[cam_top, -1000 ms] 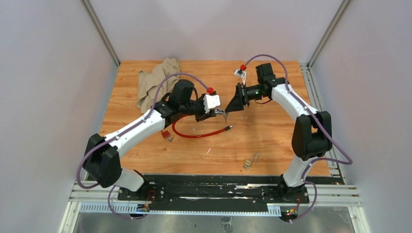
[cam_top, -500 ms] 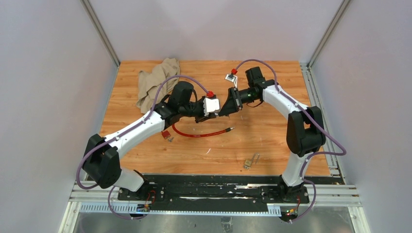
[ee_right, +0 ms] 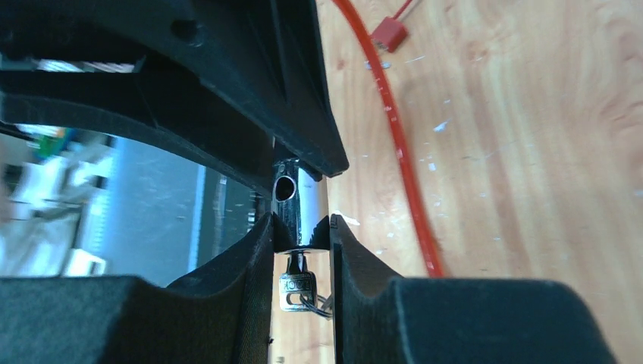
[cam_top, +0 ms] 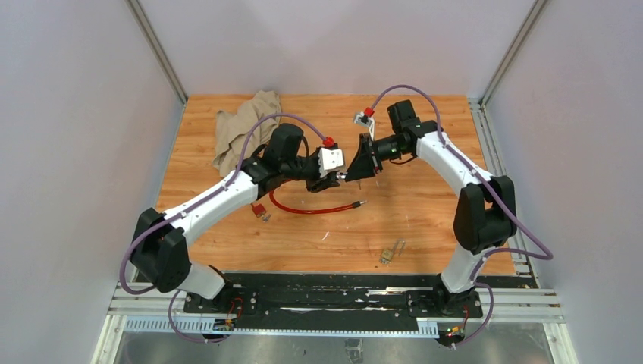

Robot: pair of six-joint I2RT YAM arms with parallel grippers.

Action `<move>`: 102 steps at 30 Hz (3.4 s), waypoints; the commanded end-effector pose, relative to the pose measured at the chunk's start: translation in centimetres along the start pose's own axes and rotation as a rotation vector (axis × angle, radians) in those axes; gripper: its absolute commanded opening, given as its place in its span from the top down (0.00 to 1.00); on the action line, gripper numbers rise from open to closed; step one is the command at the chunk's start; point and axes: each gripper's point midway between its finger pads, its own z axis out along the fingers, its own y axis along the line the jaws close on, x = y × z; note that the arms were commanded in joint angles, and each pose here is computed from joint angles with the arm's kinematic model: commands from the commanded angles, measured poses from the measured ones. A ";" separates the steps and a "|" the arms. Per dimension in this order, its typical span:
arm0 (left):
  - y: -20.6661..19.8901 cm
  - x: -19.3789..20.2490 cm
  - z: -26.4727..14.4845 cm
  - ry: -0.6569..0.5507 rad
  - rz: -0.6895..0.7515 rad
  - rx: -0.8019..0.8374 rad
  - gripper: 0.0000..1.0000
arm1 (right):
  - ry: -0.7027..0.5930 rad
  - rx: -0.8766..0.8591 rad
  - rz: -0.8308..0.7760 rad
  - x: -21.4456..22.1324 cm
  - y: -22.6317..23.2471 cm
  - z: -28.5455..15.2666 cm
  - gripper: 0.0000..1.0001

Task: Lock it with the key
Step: Adjust the lock.

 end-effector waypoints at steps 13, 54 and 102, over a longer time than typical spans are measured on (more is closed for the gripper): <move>-0.7 -0.9 -0.1 0.053 -0.490 0.331 0.15 | 0.156 0.413 -0.939 -1.4 -0.6 -2.0 0.99; 0.0 -2.1 2.7 0.054 -0.668 0.478 0.73 | 0.248 0.478 -1.171 -0.9 -1.6 -1.7 0.99; 3.5 0.2 1.0 0.007 -0.025 -0.130 1.00 | -0.148 -0.053 0.088 -2.9 -2.1 0.6 0.66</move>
